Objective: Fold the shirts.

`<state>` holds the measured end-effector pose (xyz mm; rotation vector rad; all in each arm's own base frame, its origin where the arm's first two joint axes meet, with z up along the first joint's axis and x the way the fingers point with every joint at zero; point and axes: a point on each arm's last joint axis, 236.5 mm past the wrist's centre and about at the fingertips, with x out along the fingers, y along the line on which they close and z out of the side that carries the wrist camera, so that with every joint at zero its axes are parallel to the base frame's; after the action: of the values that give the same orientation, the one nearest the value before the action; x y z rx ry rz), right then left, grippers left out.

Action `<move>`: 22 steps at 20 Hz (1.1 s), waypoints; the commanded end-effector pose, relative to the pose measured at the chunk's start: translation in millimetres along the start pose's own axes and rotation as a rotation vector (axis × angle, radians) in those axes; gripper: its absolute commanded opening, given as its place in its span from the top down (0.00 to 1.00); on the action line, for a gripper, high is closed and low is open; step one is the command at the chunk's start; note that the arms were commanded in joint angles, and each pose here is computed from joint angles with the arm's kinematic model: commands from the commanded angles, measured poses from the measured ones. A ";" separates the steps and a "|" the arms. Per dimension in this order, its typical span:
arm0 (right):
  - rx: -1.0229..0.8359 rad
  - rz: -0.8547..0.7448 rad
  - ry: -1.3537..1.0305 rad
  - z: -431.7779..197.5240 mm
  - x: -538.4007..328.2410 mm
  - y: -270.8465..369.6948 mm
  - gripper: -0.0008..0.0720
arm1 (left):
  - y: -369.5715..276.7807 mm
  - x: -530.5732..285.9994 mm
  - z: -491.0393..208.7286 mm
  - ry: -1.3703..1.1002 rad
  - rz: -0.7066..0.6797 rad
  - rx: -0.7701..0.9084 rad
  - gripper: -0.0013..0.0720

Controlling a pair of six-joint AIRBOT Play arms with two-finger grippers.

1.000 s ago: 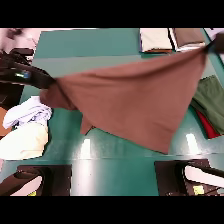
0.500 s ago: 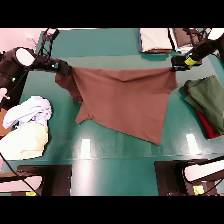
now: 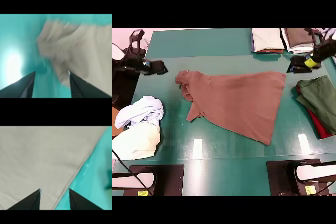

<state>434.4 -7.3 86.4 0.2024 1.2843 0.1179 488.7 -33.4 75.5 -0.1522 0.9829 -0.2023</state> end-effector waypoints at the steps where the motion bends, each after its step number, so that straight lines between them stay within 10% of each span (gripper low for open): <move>1: 0.055 0.027 0.089 -59.9 14.5 -5.7 0.43 | 8.5 16.7 -55.4 0.162 -0.036 -0.099 0.30; 9: 0.268 0.185 0.408 -255.2 70.5 24.0 0.26 | -5.0 37.0 -89.5 0.226 -0.092 -0.152 0.30; 20: 0.301 0.203 0.515 -320.7 120.4 68.0 0.31 | -4.7 37.1 -88.9 0.223 -0.091 -0.151 0.30; 22: 0.281 0.197 0.522 -322.6 125.4 70.6 0.46 | -4.7 37.1 -88.9 0.223 -0.091 -0.151 0.30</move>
<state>160.7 109.2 -90.3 0.5924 1.8004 0.1745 433.7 -50.2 -2.3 -0.3188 1.2162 -0.2318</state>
